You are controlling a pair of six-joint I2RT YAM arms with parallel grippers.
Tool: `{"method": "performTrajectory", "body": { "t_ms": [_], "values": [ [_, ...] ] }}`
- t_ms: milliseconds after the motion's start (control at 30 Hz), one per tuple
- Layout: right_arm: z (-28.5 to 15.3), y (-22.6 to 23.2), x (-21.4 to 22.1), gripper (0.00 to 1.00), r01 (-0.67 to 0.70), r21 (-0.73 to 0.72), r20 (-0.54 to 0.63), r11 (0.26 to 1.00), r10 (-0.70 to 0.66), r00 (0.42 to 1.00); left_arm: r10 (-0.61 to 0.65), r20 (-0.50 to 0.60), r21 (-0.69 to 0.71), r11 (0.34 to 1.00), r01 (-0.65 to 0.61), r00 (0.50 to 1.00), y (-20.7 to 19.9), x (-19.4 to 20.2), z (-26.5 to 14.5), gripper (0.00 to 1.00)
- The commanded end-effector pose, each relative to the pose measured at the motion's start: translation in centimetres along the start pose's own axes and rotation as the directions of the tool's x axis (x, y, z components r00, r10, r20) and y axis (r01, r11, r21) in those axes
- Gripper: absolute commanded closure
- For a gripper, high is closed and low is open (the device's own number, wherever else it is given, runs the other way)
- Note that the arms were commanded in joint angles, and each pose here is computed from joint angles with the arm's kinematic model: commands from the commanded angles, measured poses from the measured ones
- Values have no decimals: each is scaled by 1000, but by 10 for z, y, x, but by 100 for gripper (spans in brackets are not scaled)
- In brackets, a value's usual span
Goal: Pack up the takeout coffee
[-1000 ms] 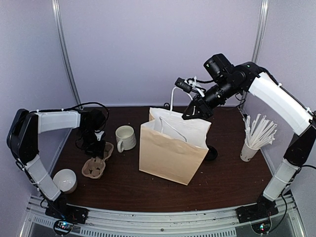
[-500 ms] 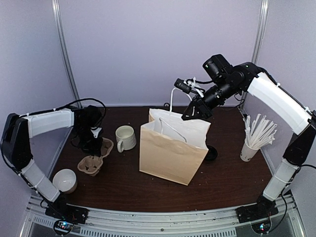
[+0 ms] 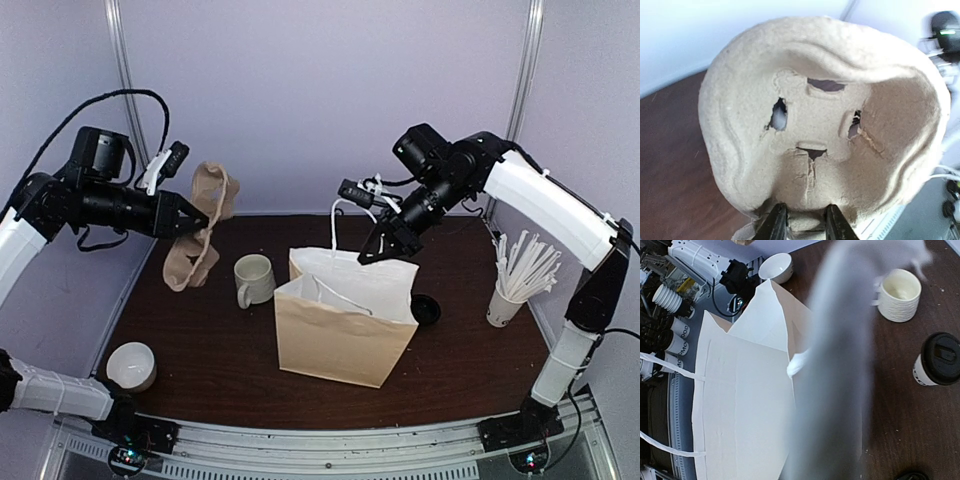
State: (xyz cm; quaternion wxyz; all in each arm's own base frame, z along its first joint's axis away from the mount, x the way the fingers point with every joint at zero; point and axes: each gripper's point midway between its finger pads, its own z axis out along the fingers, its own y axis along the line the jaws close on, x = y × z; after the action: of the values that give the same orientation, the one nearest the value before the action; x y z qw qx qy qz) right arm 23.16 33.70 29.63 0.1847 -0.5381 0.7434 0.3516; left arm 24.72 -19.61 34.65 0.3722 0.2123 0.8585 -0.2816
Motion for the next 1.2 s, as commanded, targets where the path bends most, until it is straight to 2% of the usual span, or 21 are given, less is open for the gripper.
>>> {"method": "performTrajectory", "body": {
  "t_ms": [0,133,233,400,533,733,967,1067,1167],
  "values": [
    [16,38,2,100,62,-138,-43,988,-69,997,186,262,271,927,-257,947,-83,-55,-32,73],
    [28,52,4,100,76,-195,-63,978,-89,994,244,401,439,794,-419,883,-144,-75,-50,71],
    [31,56,4,100,59,-222,-64,973,-75,995,236,459,525,706,-476,857,-175,-79,-48,71],
    [30,56,2,100,56,-222,-61,973,-72,996,250,505,620,562,-549,826,-220,-70,-33,72],
    [28,57,0,100,56,-218,-55,974,-69,996,265,500,669,486,-562,824,-243,-60,-19,72],
    [27,61,-3,100,47,-238,-49,970,-61,997,309,450,723,426,-544,838,-262,-38,11,72],
    [29,62,-3,100,35,-257,-49,966,-49,998,358,393,755,401,-520,847,-277,-15,40,72],
    [28,63,-3,100,37,-257,-50,966,-52,997,389,368,750,413,-517,845,-276,-5,48,73],
    [25,62,-2,100,46,-244,-51,969,-60,997,435,302,734,462,-498,848,-263,13,62,73]
  ]
}}
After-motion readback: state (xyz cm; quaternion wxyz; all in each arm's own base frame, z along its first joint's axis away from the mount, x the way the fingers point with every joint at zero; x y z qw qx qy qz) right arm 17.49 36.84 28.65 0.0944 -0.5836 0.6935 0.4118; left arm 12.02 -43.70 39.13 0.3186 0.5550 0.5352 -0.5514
